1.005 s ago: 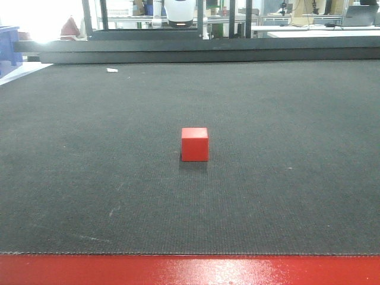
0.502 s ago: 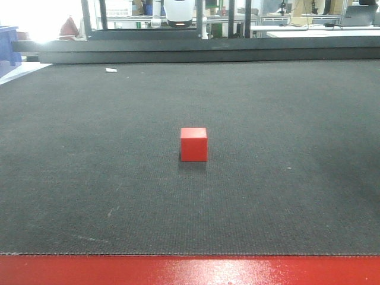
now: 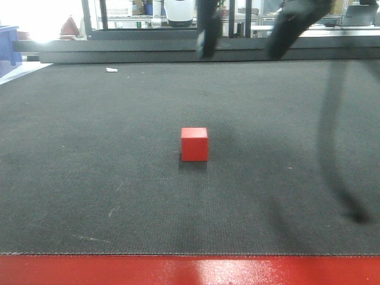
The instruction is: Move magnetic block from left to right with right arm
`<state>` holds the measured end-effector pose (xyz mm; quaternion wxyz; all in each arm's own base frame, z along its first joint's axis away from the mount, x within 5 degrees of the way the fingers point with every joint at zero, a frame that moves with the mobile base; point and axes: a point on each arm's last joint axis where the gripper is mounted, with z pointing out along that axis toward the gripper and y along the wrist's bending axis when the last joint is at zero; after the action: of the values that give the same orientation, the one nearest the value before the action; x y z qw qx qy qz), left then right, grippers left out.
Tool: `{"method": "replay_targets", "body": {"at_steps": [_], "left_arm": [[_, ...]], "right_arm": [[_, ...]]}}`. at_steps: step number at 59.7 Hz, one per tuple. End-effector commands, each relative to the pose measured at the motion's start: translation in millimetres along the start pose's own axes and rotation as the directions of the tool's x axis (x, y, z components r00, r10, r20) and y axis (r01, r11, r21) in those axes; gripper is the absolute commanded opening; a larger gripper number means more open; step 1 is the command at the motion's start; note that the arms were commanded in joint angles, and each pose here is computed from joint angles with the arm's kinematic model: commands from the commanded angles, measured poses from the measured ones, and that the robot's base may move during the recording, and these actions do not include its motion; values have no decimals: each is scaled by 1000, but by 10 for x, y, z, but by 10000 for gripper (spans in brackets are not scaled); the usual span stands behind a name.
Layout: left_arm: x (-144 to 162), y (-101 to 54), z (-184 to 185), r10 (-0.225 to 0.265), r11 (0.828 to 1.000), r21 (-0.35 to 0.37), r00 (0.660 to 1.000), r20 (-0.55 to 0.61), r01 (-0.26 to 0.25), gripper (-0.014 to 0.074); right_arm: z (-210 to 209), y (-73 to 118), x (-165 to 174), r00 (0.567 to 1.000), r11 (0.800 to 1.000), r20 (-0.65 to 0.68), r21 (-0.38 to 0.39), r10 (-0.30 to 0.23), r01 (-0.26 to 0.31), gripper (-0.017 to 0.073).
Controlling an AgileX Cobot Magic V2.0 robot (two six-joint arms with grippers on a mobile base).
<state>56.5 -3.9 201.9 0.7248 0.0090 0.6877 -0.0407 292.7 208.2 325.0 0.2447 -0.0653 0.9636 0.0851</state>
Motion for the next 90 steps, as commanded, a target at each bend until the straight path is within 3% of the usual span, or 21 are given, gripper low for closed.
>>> {"method": "replay_targets", "body": {"at_steps": [1, 8, 16, 58, 63, 78, 85, 90], "left_arm": [[-55, -4, -12, -5, 1000, 7, 996, 94, 4, -116], [-55, -4, -12, -5, 1000, 7, 996, 94, 4, -116], [-55, -4, -12, -5, 1000, 7, 996, 94, 4, -115], [-55, -4, -12, -5, 1000, 7, 996, 94, 4, -116], [-55, -4, -12, -5, 1000, 7, 996, 94, 4, -116], [-55, -4, -12, -5, 1000, 7, 996, 94, 4, -115], [-55, -4, -12, -5, 1000, 7, 996, 94, 4, -116], [-55, -4, -12, -5, 1000, 7, 996, 94, 4, -116]], "right_arm": [[-96, 157, -173, 998, 1000, 67, -16, 6, -5, 612], [65, 314, -258, 998, 999, 58, -23, 24, -23, 612], [295, 369, -285, 998, 999, 21, 2, 52, -53, 612], [1091, 324, -288, 994, 993, -27, 49, 106, -105, 605], [1121, 304, -277, 993, 992, -41, 62, 109, -106, 544], [1122, 292, -259, 994, 993, -60, 77, 96, -92, 144], [1001, 292, -314, 996, 995, -37, 62, 83, -81, 119], [845, 296, -391, 999, 998, -2, 40, 46, -46, 120]]}}
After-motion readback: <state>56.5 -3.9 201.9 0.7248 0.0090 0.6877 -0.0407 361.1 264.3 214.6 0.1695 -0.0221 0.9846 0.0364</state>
